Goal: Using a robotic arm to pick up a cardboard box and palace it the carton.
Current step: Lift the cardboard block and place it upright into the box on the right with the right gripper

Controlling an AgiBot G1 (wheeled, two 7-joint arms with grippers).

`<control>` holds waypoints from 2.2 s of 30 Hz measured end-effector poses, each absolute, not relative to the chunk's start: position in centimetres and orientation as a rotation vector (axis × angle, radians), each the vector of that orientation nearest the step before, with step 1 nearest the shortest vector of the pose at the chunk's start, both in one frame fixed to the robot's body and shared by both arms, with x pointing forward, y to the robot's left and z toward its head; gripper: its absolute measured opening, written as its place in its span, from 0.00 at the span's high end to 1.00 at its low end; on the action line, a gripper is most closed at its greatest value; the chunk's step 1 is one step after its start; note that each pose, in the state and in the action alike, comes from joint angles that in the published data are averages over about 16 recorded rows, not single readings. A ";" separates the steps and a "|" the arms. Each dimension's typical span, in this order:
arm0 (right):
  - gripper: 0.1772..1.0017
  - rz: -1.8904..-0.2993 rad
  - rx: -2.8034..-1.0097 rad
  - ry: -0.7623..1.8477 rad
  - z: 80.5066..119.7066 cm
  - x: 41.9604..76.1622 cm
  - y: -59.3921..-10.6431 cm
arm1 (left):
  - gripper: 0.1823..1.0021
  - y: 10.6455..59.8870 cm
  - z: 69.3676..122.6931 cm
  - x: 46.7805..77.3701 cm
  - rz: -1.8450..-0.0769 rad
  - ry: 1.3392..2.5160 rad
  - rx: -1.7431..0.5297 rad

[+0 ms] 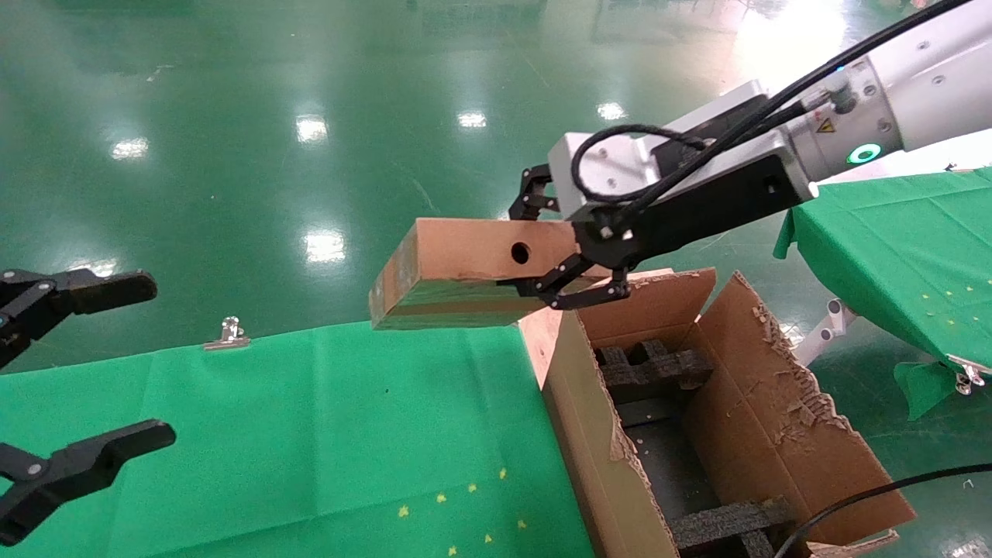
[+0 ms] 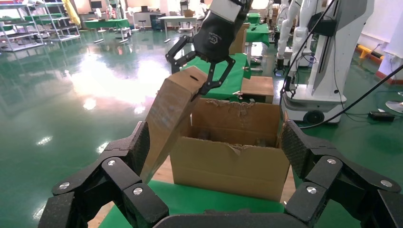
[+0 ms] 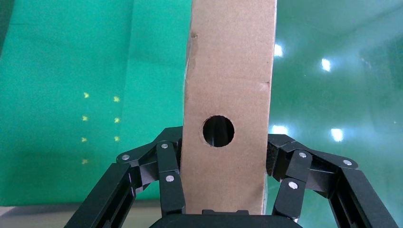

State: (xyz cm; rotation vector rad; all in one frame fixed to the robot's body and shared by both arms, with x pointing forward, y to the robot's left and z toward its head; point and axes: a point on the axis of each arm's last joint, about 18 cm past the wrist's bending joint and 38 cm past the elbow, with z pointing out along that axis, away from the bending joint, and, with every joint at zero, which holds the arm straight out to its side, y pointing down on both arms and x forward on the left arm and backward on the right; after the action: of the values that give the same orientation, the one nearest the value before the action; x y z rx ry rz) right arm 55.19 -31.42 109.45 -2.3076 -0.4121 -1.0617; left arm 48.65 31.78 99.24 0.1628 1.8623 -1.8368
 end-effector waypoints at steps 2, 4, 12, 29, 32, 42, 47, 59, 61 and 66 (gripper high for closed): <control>0.82 -1.067 -2.306 -0.388 109.7 55.0 -32.4 | 0.00 31.8 99.2 48.7 -1.837 1.862 0.163; 0.82 -1.074 -2.308 -0.358 109.8 54.8 -33.5 | 0.00 31.8 99.2 48.7 -1.837 1.862 0.163; 0.82 -1.137 -2.345 -0.165 109.6 53.5 -40.3 | 0.00 31.8 99.2 48.7 -1.837 1.862 0.163; 0.82 -1.175 -2.370 0.303 105.7 49.0 -52.9 | 0.00 31.8 99.2 48.7 -1.837 1.862 0.163; 0.83 -1.167 -2.366 0.335 105.2 48.7 -53.5 | 0.00 31.8 99.2 48.7 -1.837 1.862 0.162; 0.83 -1.127 -2.326 0.472 103.9 48.8 -54.6 | 0.00 31.8 99.2 48.7 -1.837 1.862 0.162; 0.83 -1.075 -2.265 0.632 102.5 49.4 -55.4 | 0.00 31.8 99.2 48.7 -1.837 1.862 0.162; 0.83 -0.911 -1.974 1.115 98.8 50.6 -57.5 | 0.00 31.8 99.2 48.7 -1.837 1.862 0.162; 0.83 -0.892 -1.933 1.163 98.4 50.7 -57.6 | 0.00 31.8 99.2 48.7 -1.837 1.862 0.162; 0.83 -0.858 -1.863 1.233 97.9 50.8 -57.8 | 0.00 31.8 99.2 48.7 -1.837 1.862 0.161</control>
State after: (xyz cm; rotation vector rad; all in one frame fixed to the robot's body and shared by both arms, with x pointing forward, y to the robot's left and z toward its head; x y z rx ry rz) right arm 50.85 -57.82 97.92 -1.8629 1.2329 -0.8583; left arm 48.66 31.80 99.24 0.1615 1.8617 -1.8372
